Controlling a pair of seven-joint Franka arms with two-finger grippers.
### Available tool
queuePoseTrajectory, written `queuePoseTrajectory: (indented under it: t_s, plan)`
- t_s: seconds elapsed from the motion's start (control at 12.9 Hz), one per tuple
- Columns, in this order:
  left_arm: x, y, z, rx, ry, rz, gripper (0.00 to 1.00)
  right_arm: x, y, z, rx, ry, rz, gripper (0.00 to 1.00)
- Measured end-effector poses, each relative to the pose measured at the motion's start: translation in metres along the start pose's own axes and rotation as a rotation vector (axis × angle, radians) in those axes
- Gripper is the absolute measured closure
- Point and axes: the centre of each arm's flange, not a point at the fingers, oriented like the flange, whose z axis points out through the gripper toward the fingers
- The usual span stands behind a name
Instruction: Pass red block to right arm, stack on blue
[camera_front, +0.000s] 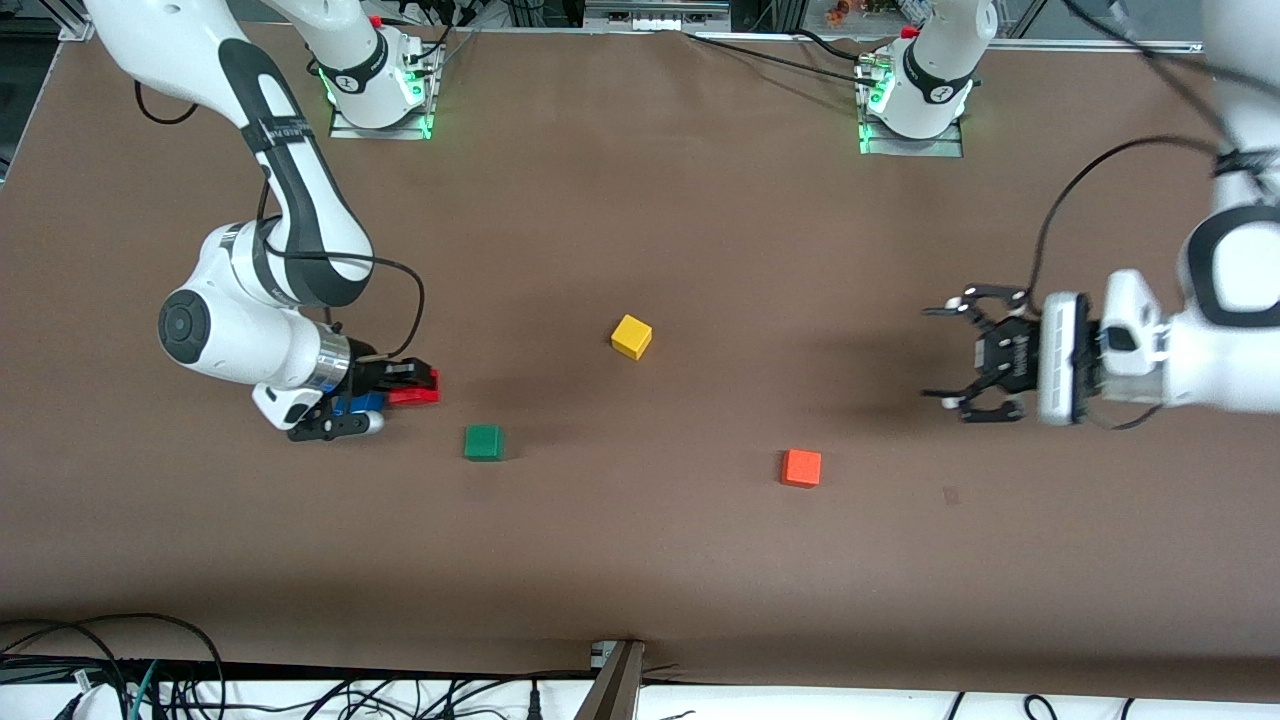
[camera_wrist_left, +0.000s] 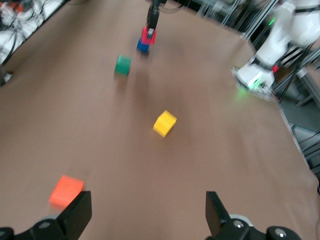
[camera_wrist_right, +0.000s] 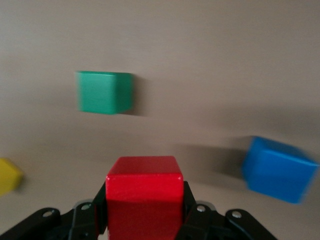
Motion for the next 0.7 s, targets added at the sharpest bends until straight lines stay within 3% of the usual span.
queuePoseTrajectory:
  t_s: [0.16, 0.31, 0.7]
  plan:
    - [0.028, 0.041, -0.037, 0.103, -0.145, -0.088, 0.0, 0.001, 0.025, 0.005, -0.152, -0.021, -0.052, 0.44]
    - [0.048, 0.07, -0.052, 0.175, -0.244, -0.192, 0.0, 0.001, 0.039, 0.014, -0.245, -0.035, -0.026, 0.44]
    - [0.086, 0.106, -0.038, 0.35, -0.45, -0.446, 0.0, 0.002, 0.047, 0.028, -0.274, -0.046, 0.023, 0.44]
